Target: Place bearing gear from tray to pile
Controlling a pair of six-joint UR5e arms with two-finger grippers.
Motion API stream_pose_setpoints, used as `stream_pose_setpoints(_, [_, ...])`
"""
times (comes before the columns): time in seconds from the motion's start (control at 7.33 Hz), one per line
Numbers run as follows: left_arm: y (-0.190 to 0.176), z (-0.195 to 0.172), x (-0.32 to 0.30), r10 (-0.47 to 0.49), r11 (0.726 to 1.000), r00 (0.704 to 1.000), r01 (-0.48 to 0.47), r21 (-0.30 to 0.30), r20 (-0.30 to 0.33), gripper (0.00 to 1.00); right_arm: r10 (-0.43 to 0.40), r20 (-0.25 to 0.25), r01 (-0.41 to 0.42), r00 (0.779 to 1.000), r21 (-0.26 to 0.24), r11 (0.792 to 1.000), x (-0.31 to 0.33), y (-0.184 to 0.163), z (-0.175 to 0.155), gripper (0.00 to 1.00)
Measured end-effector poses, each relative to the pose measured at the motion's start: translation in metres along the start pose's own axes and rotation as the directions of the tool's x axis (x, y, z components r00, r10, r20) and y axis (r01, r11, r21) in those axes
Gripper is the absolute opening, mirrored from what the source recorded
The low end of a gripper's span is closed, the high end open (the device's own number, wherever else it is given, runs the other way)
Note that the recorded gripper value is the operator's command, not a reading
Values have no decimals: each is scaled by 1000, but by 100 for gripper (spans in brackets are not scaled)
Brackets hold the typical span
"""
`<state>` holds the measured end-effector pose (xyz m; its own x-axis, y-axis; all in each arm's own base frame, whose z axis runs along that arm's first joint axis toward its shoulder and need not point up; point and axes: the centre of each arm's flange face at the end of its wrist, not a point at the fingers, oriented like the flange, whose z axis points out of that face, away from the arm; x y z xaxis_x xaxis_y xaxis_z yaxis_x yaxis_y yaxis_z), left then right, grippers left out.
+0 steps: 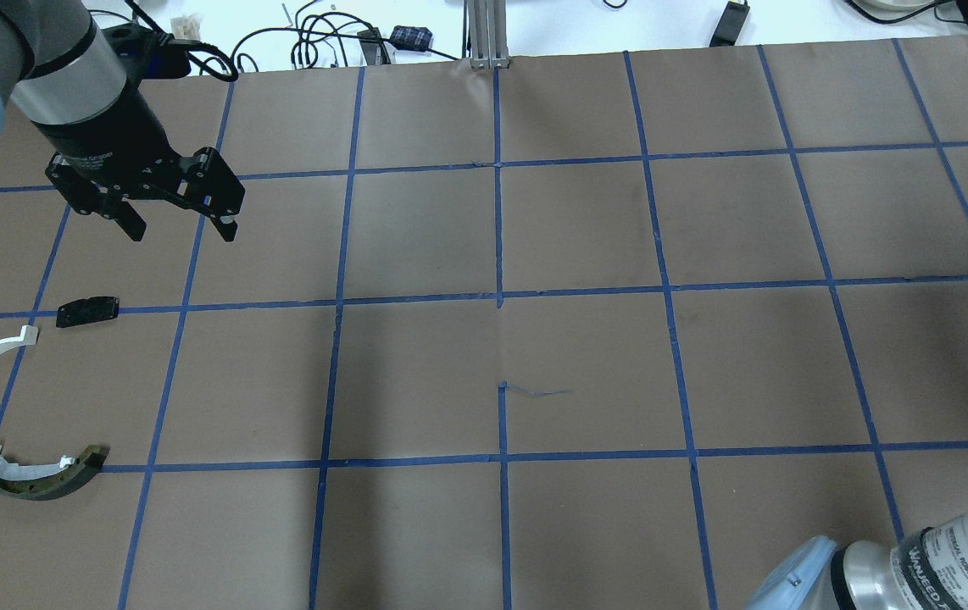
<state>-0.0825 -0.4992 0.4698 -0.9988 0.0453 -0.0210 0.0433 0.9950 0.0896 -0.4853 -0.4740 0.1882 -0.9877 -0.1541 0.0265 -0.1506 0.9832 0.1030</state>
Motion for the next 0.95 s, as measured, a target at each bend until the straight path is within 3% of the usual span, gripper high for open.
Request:
stream_pose_setpoints(0.27, [0,0,-1,0,1000,1000,0,-1,4,100,-11,-26,12,1000,34,999,-21,-14,-42,0])
stream_pose_setpoints(0.41, [0,0,-1,0,1000,1000,0,-2,12,100,-16,-13,16,1000,59,998,-59,-39,-79,0])
stream_pose_setpoints(0.68, [0,1,-2,0,1000,1000,0,-4,19,100,59,43,-62,997,63,996,-199,-97,-166,0])
stream_pose_setpoints(0.95, [0,0,-2,-1,1000,1000,1,0,17,100,135,56,-138,989,41,990,-371,-153,-202,1])
